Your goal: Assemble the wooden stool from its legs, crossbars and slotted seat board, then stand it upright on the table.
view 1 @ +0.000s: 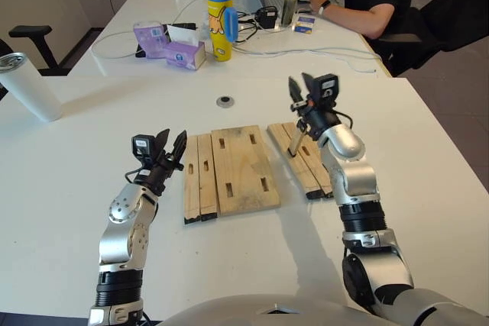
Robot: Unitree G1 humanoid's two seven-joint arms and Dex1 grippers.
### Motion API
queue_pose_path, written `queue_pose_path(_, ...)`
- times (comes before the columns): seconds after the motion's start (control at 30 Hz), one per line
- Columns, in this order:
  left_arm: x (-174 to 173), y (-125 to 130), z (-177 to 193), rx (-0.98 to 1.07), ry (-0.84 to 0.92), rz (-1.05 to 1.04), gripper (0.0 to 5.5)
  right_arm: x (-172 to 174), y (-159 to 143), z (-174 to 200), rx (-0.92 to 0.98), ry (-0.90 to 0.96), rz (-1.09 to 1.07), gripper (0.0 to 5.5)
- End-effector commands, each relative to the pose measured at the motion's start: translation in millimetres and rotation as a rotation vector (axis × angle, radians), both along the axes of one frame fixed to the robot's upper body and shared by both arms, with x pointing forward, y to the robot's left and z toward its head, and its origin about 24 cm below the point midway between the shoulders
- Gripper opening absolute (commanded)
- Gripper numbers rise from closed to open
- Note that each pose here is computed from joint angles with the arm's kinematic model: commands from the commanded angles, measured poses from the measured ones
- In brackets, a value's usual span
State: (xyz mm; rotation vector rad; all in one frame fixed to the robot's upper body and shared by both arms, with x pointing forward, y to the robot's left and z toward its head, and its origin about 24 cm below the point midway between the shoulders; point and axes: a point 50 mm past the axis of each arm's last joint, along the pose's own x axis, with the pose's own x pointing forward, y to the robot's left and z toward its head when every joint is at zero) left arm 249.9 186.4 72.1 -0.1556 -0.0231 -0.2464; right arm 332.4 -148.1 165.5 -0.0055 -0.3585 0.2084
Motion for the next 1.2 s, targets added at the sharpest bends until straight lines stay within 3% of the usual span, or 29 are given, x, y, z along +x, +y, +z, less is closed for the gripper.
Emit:
queue_pose_path(0.03,0.0,-0.3,-1.6,0.012,0.004,0.002,2.33,9.9,-36.5,47.0,0.018,-0.167,-0.269,1.59)
queue_pose_path(0.13,0.1,-0.2,-1.2,0.012,0.001,0.008,2.33,22.0,-57.2,-2.7,0.012,0.128,-0.286,1.59)
queue_pose_path(0.3,-1.7,1.1,-2.3,0.017,0.008,0.008,2.33,20.7,-78.9,-48.3,-0.158,0.421,-0.290,1.59)
queue_pose_path(0.4,-1.7,2.6,-1.3,0.024,0.008,0.004,2.33,10.1,-81.8,-67.4,-0.203,0.556,-0.176,1.59)
queue_pose_path(0.53,-3.9,4.6,-1.0,0.024,0.010,0.012,2.33,-15.3,-68.0,-87.8,-0.311,0.725,0.099,2.10)
queue_pose_path(0.7,-6.6,5.1,-2.0,0.024,0.016,0.015,2.33,-41.2,-58.1,-91.9,-0.448,0.818,0.300,2.93)
queue_pose_path(1.0,-6.5,3.7,-1.5,0.025,0.013,0.013,2.33,-57.1,-31.6,-96.0,-0.340,0.868,0.411,4.42)
queue_pose_path(1.2,-5.8,3.9,-1.5,0.026,0.014,0.013,2.33,-68.1,-20.9,-106.9,-0.308,0.944,0.412,4.42)
